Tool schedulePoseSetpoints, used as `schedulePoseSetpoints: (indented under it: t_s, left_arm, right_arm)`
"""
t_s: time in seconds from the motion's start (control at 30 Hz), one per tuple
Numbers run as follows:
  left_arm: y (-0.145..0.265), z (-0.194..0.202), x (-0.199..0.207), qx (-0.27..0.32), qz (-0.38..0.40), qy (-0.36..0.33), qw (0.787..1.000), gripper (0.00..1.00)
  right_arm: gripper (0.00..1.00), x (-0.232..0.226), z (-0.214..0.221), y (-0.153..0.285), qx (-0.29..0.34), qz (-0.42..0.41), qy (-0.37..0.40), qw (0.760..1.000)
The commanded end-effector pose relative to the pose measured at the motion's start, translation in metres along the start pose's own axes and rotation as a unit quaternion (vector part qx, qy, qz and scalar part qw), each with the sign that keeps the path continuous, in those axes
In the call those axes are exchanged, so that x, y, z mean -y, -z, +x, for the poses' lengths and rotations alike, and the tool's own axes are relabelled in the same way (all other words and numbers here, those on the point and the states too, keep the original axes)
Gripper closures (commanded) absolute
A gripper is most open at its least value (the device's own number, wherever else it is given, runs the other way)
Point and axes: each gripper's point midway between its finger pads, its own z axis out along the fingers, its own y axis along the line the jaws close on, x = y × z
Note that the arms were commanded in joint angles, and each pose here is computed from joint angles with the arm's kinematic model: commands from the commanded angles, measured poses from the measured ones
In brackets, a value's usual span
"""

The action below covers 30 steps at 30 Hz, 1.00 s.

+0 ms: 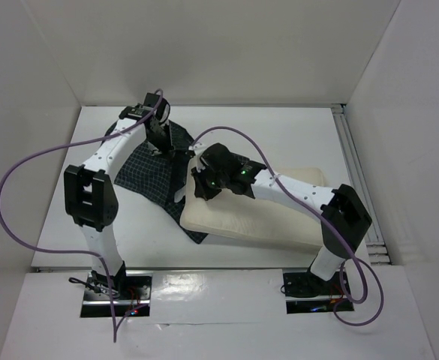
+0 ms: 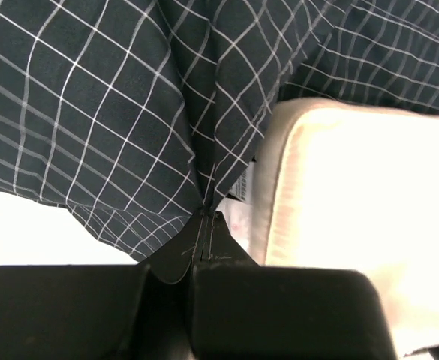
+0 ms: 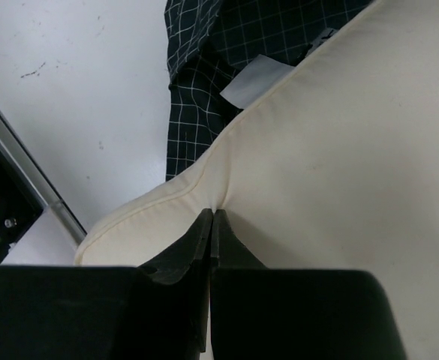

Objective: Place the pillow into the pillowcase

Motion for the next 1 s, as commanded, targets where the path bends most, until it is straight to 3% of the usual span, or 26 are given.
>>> schedulePoseSetpoints:
  t_s: [0.0,0.4,0.53,0.8,0.97]
  left_arm:
    - [0.027,0.003,0.013,0.006,0.041,-0.018,0.999,1.0]
    - [0.044,0.02,0.013,0.004,0.061,-0.034,0.998,1.0]
    - [0.043,0.026,0.012,-0.003,0.063,-0.033,0.997,1.0]
    - [0.043,0.033,0.014,-0.01,0.067,-0.041,0.997,1.0]
    - [0.046,0.036,0.017,-0.014,0.079,-0.042,0.996,1.0]
  right_arm:
    - [1.0,-0.003,-0.036,0.011,0.046,0.002,0.019,0.999]
    - [1.0,0.005,-0.075,-0.023,0.06,0.025,0.053,0.996]
    - [1.0,0.005,-0.103,-0.017,0.098,0.038,0.056,0.993]
    - [1.0,0.061,-0.126,-0.027,0.109,0.103,-0.011,0.989]
    - [1.0,0.062,-0.125,-0.05,0.111,0.096,-0.04,0.988]
